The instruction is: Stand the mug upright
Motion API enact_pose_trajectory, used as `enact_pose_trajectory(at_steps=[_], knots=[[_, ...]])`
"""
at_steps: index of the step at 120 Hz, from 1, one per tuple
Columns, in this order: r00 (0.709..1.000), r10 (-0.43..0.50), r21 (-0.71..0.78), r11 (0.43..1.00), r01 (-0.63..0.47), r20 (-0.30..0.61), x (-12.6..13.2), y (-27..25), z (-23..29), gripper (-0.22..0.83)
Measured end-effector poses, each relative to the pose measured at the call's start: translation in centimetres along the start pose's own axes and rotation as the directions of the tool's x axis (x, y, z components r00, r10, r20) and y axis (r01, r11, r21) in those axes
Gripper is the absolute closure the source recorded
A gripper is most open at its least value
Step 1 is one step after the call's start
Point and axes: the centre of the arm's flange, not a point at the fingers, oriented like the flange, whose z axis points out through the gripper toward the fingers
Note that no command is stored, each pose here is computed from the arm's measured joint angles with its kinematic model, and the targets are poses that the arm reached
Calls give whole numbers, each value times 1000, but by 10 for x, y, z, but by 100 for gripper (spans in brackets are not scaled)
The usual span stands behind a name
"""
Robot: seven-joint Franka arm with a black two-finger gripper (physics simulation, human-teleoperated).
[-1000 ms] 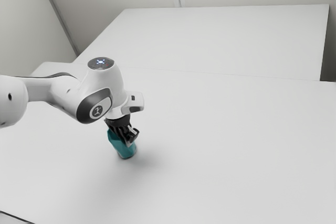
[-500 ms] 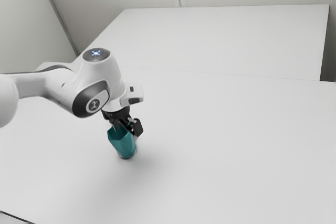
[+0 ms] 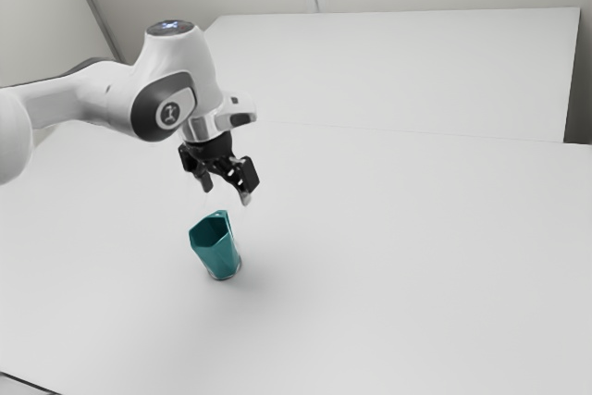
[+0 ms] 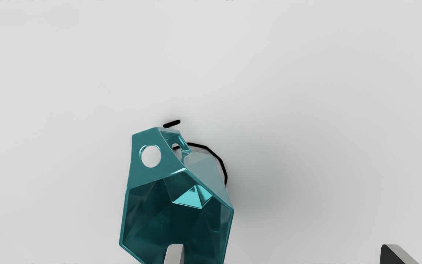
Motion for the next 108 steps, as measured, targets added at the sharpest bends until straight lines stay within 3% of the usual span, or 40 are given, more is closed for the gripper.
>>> enact_pose_trajectory(at_steps=[58, 108], knots=[[999, -38, -13, 999, 38, 7, 40, -20, -82, 2], [999, -50, -7, 999, 50, -5, 38, -29, -138, 2]])
